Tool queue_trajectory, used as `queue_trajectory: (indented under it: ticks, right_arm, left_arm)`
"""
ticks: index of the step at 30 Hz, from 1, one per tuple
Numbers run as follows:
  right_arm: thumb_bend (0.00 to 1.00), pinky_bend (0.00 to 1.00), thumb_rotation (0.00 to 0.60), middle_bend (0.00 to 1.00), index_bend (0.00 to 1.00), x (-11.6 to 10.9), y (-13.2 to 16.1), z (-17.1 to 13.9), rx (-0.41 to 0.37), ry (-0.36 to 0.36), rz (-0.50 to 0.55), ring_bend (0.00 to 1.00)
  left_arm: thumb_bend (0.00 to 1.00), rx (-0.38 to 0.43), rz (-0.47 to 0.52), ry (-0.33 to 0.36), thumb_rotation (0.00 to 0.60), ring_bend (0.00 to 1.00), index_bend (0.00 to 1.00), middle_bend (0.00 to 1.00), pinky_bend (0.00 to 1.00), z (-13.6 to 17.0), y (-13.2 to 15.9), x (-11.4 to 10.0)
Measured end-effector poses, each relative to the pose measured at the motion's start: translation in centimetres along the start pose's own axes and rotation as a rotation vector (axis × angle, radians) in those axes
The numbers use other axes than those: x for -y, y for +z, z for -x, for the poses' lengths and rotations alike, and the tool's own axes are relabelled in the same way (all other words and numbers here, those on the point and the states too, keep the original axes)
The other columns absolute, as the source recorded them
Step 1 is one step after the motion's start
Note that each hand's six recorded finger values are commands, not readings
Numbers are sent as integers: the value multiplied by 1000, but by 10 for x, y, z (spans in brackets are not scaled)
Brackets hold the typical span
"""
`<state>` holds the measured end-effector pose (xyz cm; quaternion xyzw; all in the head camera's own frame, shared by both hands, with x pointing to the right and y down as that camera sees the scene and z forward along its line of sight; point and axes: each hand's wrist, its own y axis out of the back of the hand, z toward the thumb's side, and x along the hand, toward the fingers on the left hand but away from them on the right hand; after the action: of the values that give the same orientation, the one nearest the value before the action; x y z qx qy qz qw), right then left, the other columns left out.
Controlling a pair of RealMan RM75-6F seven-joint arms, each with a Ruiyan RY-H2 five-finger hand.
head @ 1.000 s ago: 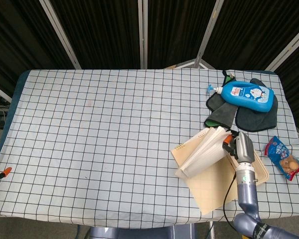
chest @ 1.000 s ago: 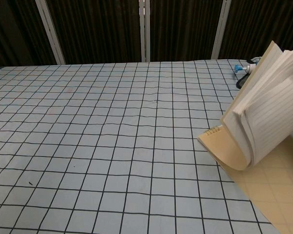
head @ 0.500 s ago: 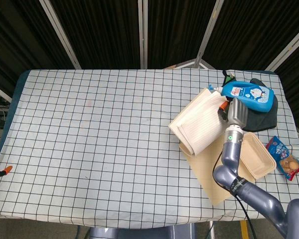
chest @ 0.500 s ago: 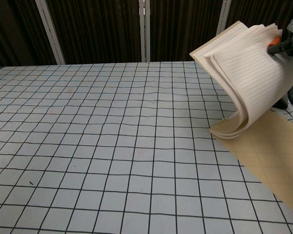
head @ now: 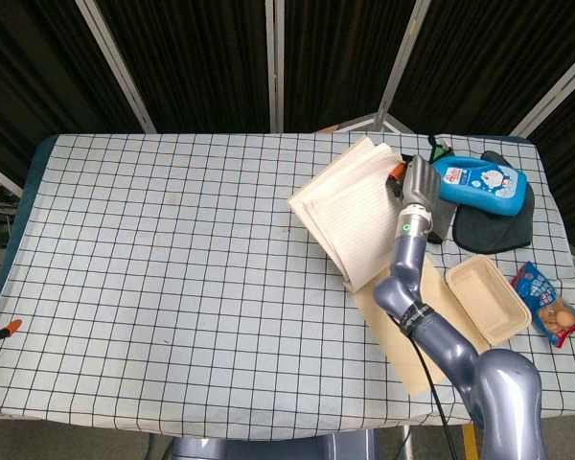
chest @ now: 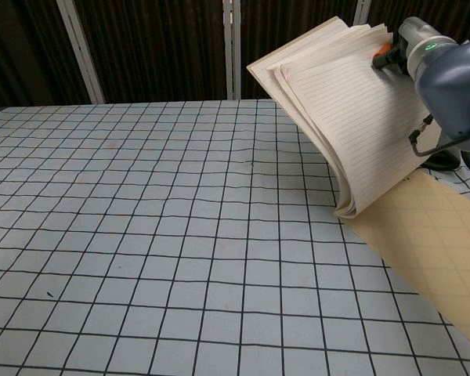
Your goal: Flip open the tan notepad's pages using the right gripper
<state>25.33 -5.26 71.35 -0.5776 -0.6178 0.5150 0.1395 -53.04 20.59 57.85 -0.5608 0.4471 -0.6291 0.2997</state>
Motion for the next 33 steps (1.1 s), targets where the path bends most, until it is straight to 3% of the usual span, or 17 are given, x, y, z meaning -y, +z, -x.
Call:
queue_trajectory:
  ticks: [4,8,18,20,22,24,25,28,33]
  right_arm:
    - [759,617,600,657,672,10,4,1,-9,20,8,580]
    - [737,606,600,647,663,27,11,0,-19,84,42,569]
    - [689,556,600,601,620,32,17,13,-23,96,12,527]
    - [627,444,600,502,527,38,17,13,-25,125,7,413]
    - [450,178,600,240,280,45,18,12,-28,160,7,139]
    - [294,30,600,60,91,54,17,10,-30,209,5,11]
    - [235,2,600,14,31,58,16,10,-30,229,4,0]
    - [157,0,600,0,0,62,15,9,-31,260,17,0]
    - [130,0,600,0,0,60,19,11,-49,254,19,0]
  left_arm:
    - [25,-1,3,5,600,0,0,0,0,0,0,-1]
    - [26,1,3,-2,600,0,0,0,0,0,0,-1]
    - [26,-1,1,-10,600,0,0,0,0,0,0,2]
    - [26,-5,-1,-17,600,0,0,0,0,-1,-1,4]
    - [26,-9,-2,-22,600,0,0,0,0,-2,-2,5]
    - [26,-13,-4,-29,600,0,0,0,0,-3,-3,7]
    - [26,-13,-4,-32,600,0,0,0,0,-3,-3,8]
    - [26,-11,-10,-37,600,0,0,0,0,-4,-2,10]
    - [25,-11,-10,-36,600,0,0,0,0,-5,-1,10]
